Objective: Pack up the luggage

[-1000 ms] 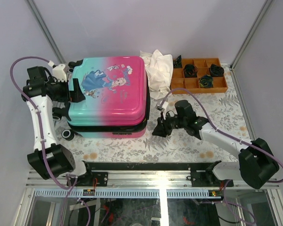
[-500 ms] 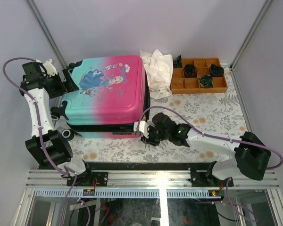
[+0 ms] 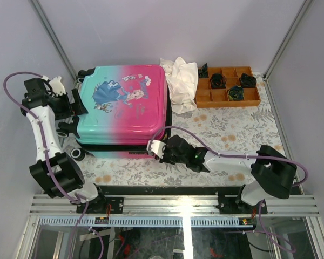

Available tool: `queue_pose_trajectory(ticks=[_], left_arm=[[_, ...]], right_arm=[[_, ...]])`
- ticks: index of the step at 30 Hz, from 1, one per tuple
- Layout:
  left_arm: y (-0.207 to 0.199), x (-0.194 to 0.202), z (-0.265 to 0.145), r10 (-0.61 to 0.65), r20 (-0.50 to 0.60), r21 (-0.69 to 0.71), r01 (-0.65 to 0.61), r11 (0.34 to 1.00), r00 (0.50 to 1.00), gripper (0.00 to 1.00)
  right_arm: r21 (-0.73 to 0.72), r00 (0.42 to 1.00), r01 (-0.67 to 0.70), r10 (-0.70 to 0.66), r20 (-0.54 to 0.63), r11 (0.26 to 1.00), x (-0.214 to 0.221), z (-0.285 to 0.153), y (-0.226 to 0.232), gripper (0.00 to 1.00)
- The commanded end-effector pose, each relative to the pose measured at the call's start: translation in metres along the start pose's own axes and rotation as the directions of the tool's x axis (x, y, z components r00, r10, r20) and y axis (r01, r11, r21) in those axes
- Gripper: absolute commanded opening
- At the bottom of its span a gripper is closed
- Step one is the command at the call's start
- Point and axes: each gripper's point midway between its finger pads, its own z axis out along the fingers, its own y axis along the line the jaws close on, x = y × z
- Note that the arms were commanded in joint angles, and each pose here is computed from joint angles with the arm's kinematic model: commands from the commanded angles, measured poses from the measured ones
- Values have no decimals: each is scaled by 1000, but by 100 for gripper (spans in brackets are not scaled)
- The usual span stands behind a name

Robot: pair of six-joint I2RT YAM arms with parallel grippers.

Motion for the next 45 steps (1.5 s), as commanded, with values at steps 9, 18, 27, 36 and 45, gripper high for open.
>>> queue_pose_trajectory(ticks=[9, 18, 27, 36, 45], left_arm=[[-45, 128, -29, 248, -235, 288, -176, 941, 940, 97], [-78, 131, -52, 318, -148, 408, -235, 882, 936, 98], [-59, 2, -60, 152, 58, 189, -161, 969, 987, 97], [12, -29, -45, 101, 23, -151, -96, 984, 995, 55], [71, -23, -34, 73, -21, -380, -75, 922, 997, 48]], right_arm=[[306, 988, -150, 150, 25, 940, 31, -12, -111, 27], [309, 942, -335, 326, 81, 890, 40, -17, -160, 27], [-115, 944, -275, 291, 153, 954, -4, -50, -61, 31], [-246, 989, -73, 102, 108, 967, -19, -32, 13, 31], [-130, 997, -22, 32, 76, 991, -29, 15, 13, 31]])
